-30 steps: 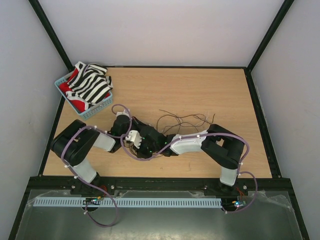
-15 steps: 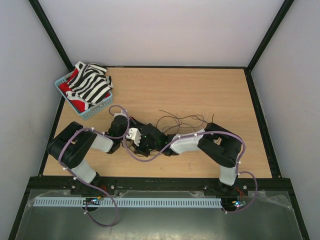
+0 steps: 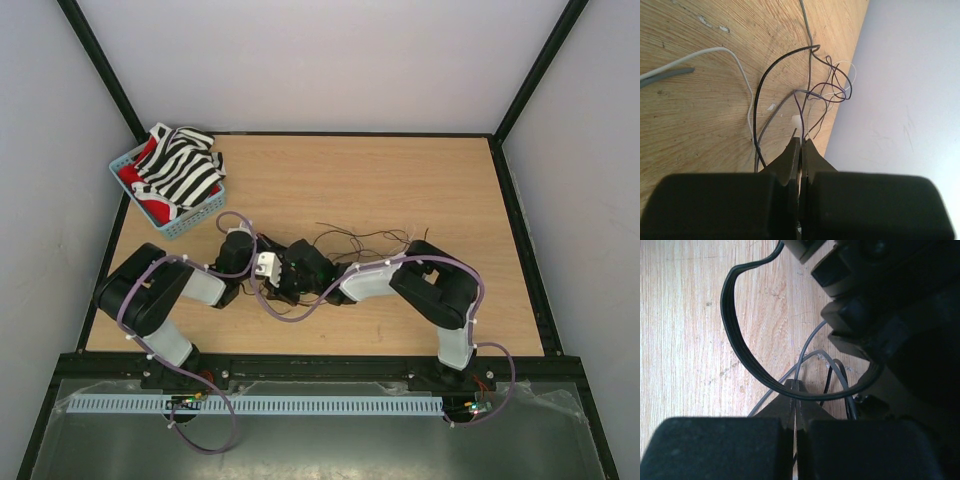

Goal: Zip-tie the wires
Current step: Tie the cable at the center of the board.

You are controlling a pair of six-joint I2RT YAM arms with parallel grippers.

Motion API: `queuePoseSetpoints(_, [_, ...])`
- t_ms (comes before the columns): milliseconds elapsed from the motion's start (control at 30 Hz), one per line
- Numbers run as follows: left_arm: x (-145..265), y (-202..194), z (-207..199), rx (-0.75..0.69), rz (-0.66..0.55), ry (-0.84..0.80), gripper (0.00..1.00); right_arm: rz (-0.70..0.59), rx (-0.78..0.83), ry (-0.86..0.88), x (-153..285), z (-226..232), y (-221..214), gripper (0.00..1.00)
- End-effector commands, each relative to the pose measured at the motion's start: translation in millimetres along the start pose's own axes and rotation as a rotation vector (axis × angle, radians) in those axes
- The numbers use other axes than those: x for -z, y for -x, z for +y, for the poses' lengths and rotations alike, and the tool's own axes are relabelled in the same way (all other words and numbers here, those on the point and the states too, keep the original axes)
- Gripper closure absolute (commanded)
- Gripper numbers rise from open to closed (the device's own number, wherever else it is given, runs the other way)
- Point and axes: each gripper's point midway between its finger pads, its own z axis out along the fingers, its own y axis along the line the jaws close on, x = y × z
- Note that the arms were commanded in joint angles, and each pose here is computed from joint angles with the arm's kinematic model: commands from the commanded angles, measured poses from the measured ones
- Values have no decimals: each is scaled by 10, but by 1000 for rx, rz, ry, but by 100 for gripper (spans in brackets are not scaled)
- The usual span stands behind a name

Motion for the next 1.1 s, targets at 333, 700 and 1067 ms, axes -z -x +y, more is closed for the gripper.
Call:
queuePoseSetpoints(333, [-66, -70, -107, 20, 39, -43, 100, -76, 26, 7, 209, 5, 273, 59])
queuePoseSetpoints(700, [-83, -62, -134, 19, 39, -50, 100, -162, 7, -90, 924, 167, 390, 31])
queuePoseSetpoints(1067, [-86, -90, -37, 75, 50, -16, 100, -136, 350, -246, 1226, 61, -3, 28])
